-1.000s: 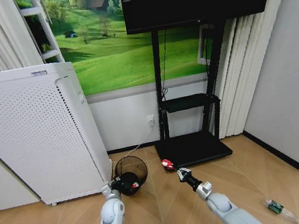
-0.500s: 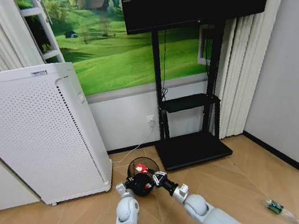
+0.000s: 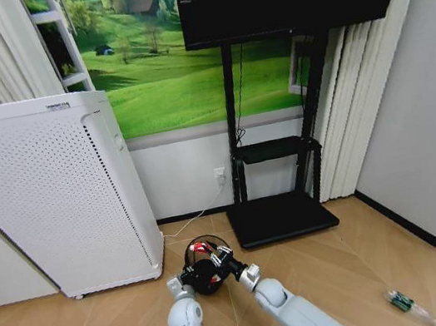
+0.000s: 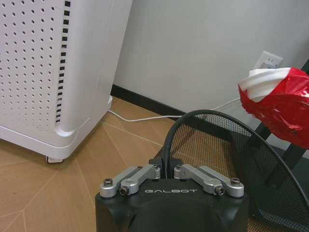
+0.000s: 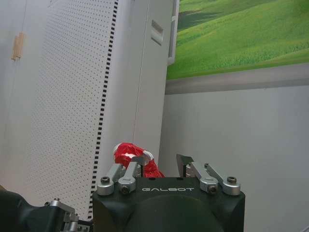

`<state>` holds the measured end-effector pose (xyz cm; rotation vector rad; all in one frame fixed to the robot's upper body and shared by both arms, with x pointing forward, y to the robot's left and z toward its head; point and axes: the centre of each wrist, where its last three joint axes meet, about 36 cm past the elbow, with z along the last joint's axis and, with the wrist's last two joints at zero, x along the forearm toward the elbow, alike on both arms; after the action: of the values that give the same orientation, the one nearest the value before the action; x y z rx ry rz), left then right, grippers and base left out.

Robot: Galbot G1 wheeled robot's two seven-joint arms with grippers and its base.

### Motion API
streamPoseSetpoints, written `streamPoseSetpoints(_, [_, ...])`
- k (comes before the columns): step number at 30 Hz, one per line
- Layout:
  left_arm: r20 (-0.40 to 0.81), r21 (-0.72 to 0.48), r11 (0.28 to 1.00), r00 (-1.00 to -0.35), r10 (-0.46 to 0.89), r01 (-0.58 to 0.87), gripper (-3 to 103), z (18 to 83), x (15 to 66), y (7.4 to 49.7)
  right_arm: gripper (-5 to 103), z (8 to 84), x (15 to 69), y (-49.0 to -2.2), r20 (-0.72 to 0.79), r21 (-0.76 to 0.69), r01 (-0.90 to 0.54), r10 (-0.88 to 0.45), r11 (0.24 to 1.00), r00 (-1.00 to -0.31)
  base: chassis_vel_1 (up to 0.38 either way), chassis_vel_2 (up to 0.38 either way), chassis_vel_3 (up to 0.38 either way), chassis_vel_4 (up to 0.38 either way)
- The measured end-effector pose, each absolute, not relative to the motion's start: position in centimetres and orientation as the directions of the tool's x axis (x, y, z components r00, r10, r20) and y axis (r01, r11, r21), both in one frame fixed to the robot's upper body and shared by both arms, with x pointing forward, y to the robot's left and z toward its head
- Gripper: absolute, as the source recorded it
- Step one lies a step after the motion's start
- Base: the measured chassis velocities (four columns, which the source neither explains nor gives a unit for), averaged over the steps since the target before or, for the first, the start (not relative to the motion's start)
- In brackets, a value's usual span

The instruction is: Pick up the trash bin and place the garbage on the floor into it.

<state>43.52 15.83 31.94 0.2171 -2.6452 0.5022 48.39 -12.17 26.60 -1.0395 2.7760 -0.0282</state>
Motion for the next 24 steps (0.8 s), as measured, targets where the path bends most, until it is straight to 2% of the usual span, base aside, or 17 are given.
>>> streamPoseSetpoints(1, [0.446, -0.312, 0.922, -0.892, -0.071, -0.229, 6, 31.9, 43.5, 15.8, 35, 26.6, 48.4, -12.2, -0.158, -0.080, -0.650, -0.653, 0.756, -0.740, 0.000, 0.000, 0.000, 0.000])
streamPoseSetpoints(4, [0.444, -0.317, 0.920, -0.893, -0.071, -0.231, 6, 32.1, 43.7, 15.9, 51, 26.4, 48.8, -12.2, -0.159, -0.082, -0.646, -0.649, 0.759, -0.743, 0.000, 0.000, 0.000, 0.000])
streamPoseSetpoints(5, [0.444, -0.317, 0.920, -0.893, -0.071, -0.231, 6, 32.1, 43.7, 15.9, 51, 26.4, 48.8, -12.2, -0.159, -0.082, -0.646, -0.649, 0.759, -0.743, 0.000, 0.000, 0.000, 0.000])
streamPoseSetpoints(9, [0.441, -0.324, 0.917, -0.895, -0.069, -0.231, 6, 32.4, 44.0, 16.0, 73, 26.0, 48.6, -12.3, -0.155, -0.082, -0.645, -0.649, 0.760, -0.745, 0.000, 0.000, 0.000, 0.000])
streamPoseSetpoints(11, [0.441, -0.325, 0.917, -0.895, -0.068, -0.231, 6, 32.4, 44.1, 15.9, 73, 26.0, 48.6, -12.3, -0.156, -0.082, -0.646, -0.650, 0.759, -0.744, 0.000, 0.000, 0.000, 0.000])
streamPoseSetpoints(12, [0.441, -0.326, 0.917, -0.895, -0.068, -0.230, 6, 32.5, 44.1, 15.9, 78, 25.9, 48.6, -12.3, -0.156, -0.082, -0.646, -0.650, 0.759, -0.744, 0.000, 0.000, 0.000, 0.000])
streamPoseSetpoints(14, [0.441, -0.326, 0.917, -0.895, -0.068, -0.230, 6, 32.5, 44.1, 15.9, 78, 25.9, 48.6, -12.3, -0.156, -0.083, -0.646, -0.650, 0.759, -0.743, 0.000, 0.000, 0.000, 0.000])
streamPoseSetpoints(15, [0.441, -0.326, 0.917, -0.895, -0.068, -0.230, 6, 32.5, 44.2, 15.9, 89, 25.9, 48.6, -12.3, -0.156, -0.083, -0.646, -0.651, 0.758, -0.743, 0.000, 0.000, 0.000, 0.000])
streamPoseSetpoints(16, [0.441, -0.326, 0.917, -0.895, -0.068, -0.231, 6, 32.5, 44.2, 15.9, 94, 25.9, 48.6, -12.3, -0.156, -0.084, -0.647, -0.651, 0.758, -0.742, 0.000, 0.000, 0.000, 0.000])
streamPoseSetpoints(19, [0.440, -0.328, 0.916, -0.895, -0.068, -0.230, 6, 32.6, 44.3, 15.9, 97, 26.0, 48.6, -12.4, -0.154, -0.091, -0.651, -0.656, 0.754, -0.739, 0.000, 0.000, 0.000, 0.000])
streamPoseSetpoints(22, [0.436, -0.331, 0.916, -0.898, -0.065, -0.227, 6, 32.9, 44.6, 15.7, 100, 25.7, 49.2, -13.3, -0.105, -0.170, -0.715, -0.734, 0.678, -0.671, 0.000, 0.000, 0.000, 0.000])
streamPoseSetpoints(23, [0.436, -0.331, 0.916, -0.898, -0.065, -0.227, 6, 32.9, 44.6, 15.7, 100, 25.7, 49.2, -13.3, -0.105, -0.170, -0.715, -0.734, 0.678, -0.671, 0.000, 0.000, 0.000, 0.000])
streamPoseSetpoints(24, [0.434, -0.331, 0.917, -0.898, -0.063, -0.224, 6, 32.9, 44.6, 15.6, 100, 26.3, 50.9, -14.0, -0.083, -0.228, -0.735, -0.765, 0.639, -0.639, 0.000, 0.000, 0.000, 0.000])
